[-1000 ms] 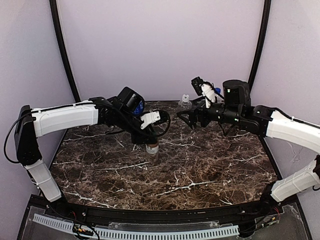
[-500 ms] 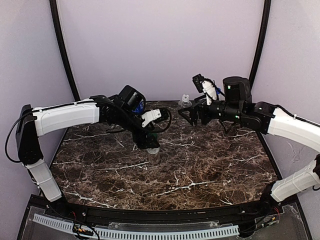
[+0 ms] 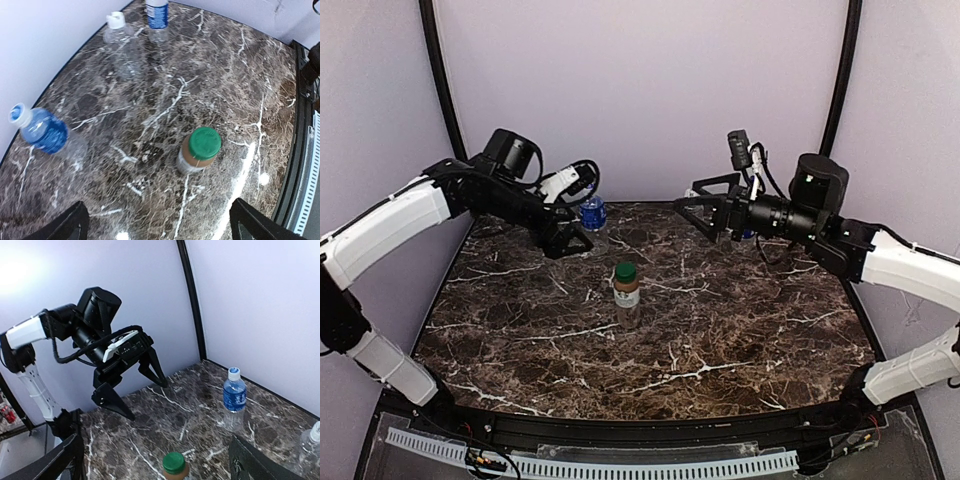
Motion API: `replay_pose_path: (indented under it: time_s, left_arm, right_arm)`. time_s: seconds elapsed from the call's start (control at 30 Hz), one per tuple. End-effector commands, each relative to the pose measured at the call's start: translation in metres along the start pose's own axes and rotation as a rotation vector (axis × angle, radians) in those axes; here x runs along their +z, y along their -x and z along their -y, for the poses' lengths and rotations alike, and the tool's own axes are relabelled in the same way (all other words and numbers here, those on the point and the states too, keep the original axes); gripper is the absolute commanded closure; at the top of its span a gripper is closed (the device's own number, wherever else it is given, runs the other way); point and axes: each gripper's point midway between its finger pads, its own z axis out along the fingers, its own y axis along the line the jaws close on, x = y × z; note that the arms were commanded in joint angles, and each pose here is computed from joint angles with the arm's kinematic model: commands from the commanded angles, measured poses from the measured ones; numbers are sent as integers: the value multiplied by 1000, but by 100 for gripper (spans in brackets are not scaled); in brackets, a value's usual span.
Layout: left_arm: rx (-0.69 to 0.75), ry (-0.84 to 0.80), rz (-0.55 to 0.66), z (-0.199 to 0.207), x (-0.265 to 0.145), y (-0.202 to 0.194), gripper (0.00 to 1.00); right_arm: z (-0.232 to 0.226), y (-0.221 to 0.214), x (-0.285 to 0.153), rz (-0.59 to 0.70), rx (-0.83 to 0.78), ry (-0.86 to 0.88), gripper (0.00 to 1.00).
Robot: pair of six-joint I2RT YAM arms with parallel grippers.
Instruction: Unscrew the bottle caps
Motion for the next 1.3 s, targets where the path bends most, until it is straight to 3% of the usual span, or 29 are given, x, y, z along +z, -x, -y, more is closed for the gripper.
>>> replay_pose_path:
  time_s: [0.0,0.17,0.3,0.4,0.5,0.73,0.8,0.9,1.1,1.27]
  left_arm:
    - [-109,50,-5,0,-49,-30,1]
    - [-145,149,-24,-4,-80,-74,1]
    - [-133,234,26,2,-92,-100,1]
    - [-147,269,219,16,-97,-111,1]
    - [-147,336,431,14,-101,-108,4]
    - [-350,473,471,-20,-64,-151,7]
    - [-376,480,517,-21,-61,-156,8]
    - [-416,498,496,-22,-51,-177,9]
    - [-378,501,522,-19,-50,-183,9]
    - [-380,493,524,-18,-49,-186,9]
  right_arm:
    - [-32,37,-6,199,-5,228,1]
    - [-2,7,51,-76,131,90,2]
    - [35,-38,85,-341,106,-277,4]
    - [49,-89,96,-581,12,-489,4]
    - [38,-116,102,-716,-62,-567,3]
    - [30,-147,99,-842,-15,-615,2]
    - [25,-153,101,-853,13,-593,5]
    - [22,-162,104,-874,38,-570,14]
    - [21,-167,109,-885,43,-552,29]
    - [15,-172,119,-890,59,-502,30]
